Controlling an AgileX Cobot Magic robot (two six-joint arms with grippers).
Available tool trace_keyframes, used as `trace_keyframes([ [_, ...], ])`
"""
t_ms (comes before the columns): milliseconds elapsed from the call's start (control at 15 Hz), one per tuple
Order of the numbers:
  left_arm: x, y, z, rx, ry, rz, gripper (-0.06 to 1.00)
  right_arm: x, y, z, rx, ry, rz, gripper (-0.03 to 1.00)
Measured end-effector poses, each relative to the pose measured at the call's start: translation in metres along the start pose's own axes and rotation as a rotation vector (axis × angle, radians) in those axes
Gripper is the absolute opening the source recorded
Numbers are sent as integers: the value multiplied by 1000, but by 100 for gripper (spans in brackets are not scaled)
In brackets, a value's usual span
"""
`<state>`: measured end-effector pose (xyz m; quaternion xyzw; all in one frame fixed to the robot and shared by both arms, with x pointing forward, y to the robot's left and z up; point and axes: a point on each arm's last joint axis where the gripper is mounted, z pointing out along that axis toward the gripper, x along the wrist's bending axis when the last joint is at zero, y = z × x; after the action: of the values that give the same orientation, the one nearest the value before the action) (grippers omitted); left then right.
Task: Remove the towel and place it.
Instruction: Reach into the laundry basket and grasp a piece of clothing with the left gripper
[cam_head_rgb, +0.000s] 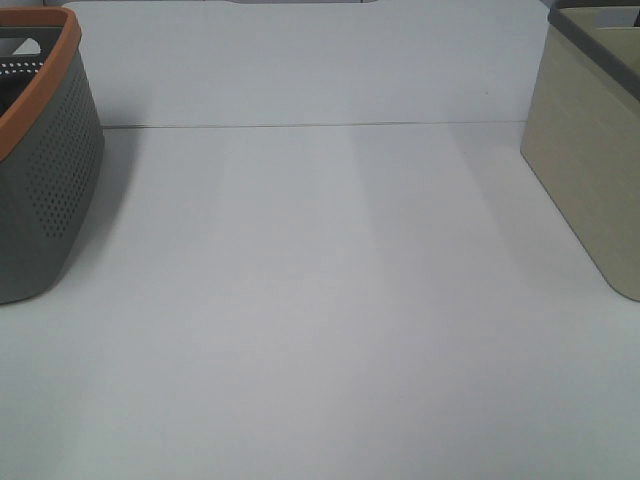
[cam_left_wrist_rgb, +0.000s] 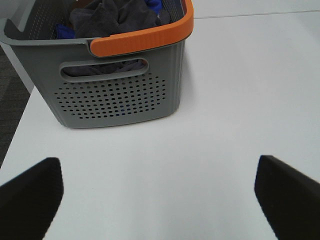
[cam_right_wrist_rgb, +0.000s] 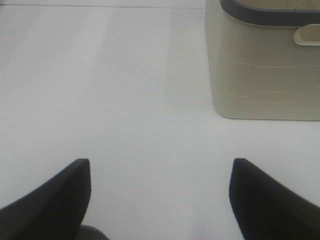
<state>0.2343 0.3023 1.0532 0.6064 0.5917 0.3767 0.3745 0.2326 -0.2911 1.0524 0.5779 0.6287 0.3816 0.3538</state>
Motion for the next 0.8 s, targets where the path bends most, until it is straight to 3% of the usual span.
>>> trace_keyframes([
  [800,0,0,0,0,0,0,99,0,0,0,0,0,0,76],
])
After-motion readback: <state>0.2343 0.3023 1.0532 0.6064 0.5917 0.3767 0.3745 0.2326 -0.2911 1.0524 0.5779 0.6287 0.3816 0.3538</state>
